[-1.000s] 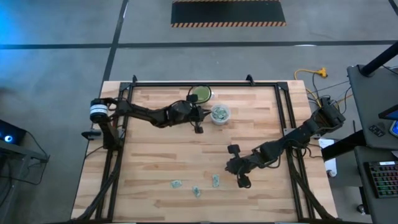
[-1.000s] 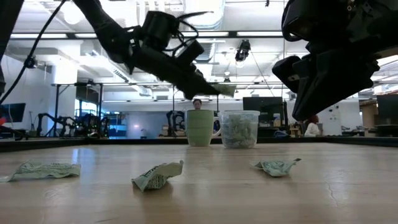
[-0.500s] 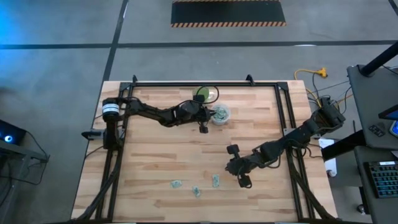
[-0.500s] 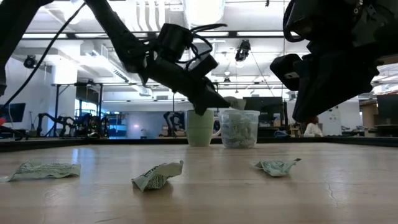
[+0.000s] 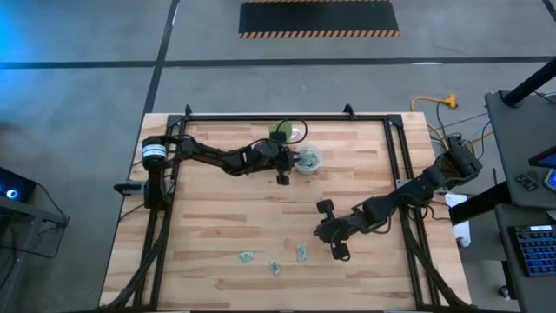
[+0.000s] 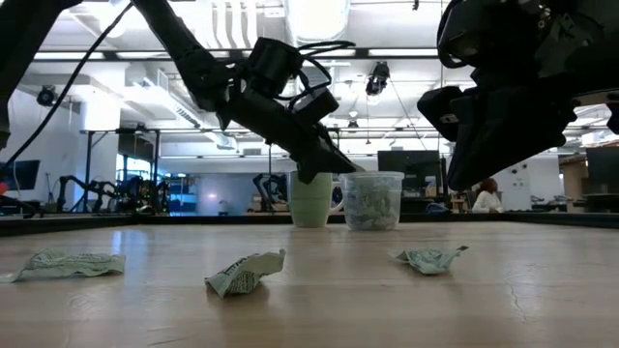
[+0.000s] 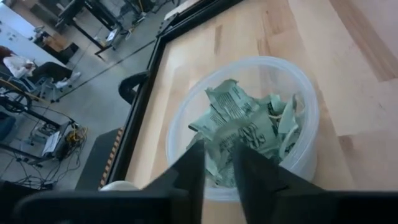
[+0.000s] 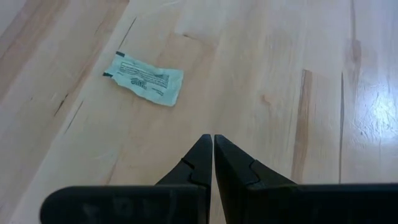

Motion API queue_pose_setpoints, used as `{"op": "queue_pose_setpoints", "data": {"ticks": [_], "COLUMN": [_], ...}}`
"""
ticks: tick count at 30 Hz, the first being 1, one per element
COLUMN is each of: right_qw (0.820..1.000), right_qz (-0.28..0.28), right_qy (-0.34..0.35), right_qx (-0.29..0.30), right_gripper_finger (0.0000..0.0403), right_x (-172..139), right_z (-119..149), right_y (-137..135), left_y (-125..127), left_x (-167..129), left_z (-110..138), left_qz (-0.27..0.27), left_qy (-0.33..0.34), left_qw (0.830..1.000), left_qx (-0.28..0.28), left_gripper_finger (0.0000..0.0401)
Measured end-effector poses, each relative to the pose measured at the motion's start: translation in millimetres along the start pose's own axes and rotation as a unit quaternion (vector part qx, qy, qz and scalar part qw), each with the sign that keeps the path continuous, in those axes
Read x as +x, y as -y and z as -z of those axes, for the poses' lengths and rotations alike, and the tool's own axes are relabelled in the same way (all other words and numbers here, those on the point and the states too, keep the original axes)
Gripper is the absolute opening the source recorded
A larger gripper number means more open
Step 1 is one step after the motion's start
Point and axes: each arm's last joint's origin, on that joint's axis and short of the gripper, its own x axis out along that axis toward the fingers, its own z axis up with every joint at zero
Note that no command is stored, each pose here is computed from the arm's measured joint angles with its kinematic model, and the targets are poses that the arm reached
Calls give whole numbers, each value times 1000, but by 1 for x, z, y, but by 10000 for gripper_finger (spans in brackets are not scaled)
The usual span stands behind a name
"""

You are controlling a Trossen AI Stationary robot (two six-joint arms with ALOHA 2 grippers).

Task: Pick and place Stevia / Truvia into bins
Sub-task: Put the stevia packet into the transparent container

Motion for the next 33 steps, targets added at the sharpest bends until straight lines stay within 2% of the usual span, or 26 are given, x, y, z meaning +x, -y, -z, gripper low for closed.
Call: {"op": "queue_pose_setpoints", "data": {"ticks": [8,12,16,20,23,27,31,33], "right_qw": [1000,1000,1000,999,996,988,986,986], "right_qz": [0,0,0,-13,-67,-125,-132,-131], "right_qy": [-4,-7,-5,24,46,86,106,107], "right_qx": [3,10,19,41,36,11,1,0], "right_gripper_finger": [9,9,9,9,9,9,9,10], "right_x": [1,1,1,2,3,3,2,2], "right_z": [3,4,5,4,4,2,0,-1], "right_y": [0,0,0,-1,-4,-8,-8,-8], "left_y": [-3,-7,-13,-11,-4,15,41,54], "left_x": [-2,-13,-34,-63,-85,-109,-131,-141], "left_z": [-6,-18,-32,-43,-45,-42,-31,-25], "left_qz": [-13,-31,-14,30,89,187,271,296], "left_qy": [3,1,-11,-50,-82,-94,-85,-88], "left_qw": [1000,1000,1000,998,993,978,959,951], "left_qx": [-1,-1,2,-6,-13,-20,-8,-5], "left_gripper_finger": [169,198,210,211,211,211,211,211]}}
